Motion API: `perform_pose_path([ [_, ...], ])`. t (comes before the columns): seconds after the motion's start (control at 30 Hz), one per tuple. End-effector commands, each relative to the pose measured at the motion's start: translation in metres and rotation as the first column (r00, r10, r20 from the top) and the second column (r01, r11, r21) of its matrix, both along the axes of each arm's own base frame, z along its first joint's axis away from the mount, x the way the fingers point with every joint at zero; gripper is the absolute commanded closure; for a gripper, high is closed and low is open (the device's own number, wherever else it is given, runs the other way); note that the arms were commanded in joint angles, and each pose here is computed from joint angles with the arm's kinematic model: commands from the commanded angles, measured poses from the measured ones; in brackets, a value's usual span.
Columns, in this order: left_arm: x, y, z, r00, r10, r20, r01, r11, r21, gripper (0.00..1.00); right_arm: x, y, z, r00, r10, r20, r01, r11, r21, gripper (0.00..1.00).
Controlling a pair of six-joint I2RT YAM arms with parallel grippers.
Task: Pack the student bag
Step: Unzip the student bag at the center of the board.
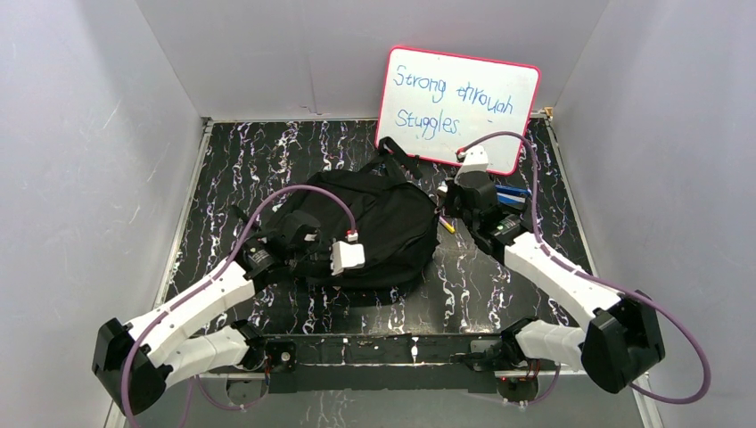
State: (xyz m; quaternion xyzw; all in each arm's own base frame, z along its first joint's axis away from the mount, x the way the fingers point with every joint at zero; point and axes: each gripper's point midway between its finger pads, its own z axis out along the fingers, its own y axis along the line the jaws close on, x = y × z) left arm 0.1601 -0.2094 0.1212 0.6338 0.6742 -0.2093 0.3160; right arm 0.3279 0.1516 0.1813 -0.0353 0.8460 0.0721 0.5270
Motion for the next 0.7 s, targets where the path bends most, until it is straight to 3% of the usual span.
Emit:
perform_pose_path([
  [0.0,-0.018,0.023,0.001,0.998,0.038,-0.043,-0.035,0.997,0.066,0.90,0.039,0.032,0.073,0.949,0.152,0.275,-0.164,0.986,0.021,1.00],
  [0.13,-0.013,0.016,0.017,0.998,0.058,0.006,-0.058,0.998,-0.012,0.75,0.035,0.060,0.089,0.908,0.290,0.304,-0.318,0.947,0.045,1.00],
  [0.23,-0.006,0.003,0.042,0.996,0.077,0.055,-0.069,0.989,-0.131,0.62,0.021,0.075,0.092,0.887,0.363,0.285,-0.405,0.909,0.100,1.00],
  [0.3,-0.002,-0.010,0.063,0.993,0.089,0.080,-0.068,0.971,-0.231,0.58,0.007,0.083,0.089,0.877,0.406,0.256,-0.451,0.880,0.150,1.00],
  [0.4,0.004,-0.034,0.091,0.992,0.118,0.039,-0.094,0.917,-0.389,0.55,-0.018,0.095,0.077,0.871,0.451,0.196,-0.487,0.845,0.219,1.00],
  [0.47,0.000,-0.052,0.104,0.997,0.080,-0.015,-0.077,0.879,-0.470,0.45,-0.036,0.104,0.069,0.871,0.467,0.154,-0.492,0.836,0.245,1.00],
  [0.57,-0.007,-0.079,0.103,0.998,0.027,-0.048,-0.048,0.867,-0.497,0.40,-0.060,0.113,0.063,0.874,0.473,0.110,-0.483,0.824,0.298,1.00],
  [0.67,-0.009,-0.095,0.092,0.998,0.065,0.011,-0.054,0.892,-0.449,0.37,-0.081,0.120,0.062,0.872,0.483,0.084,-0.479,0.802,0.357,1.00],
])
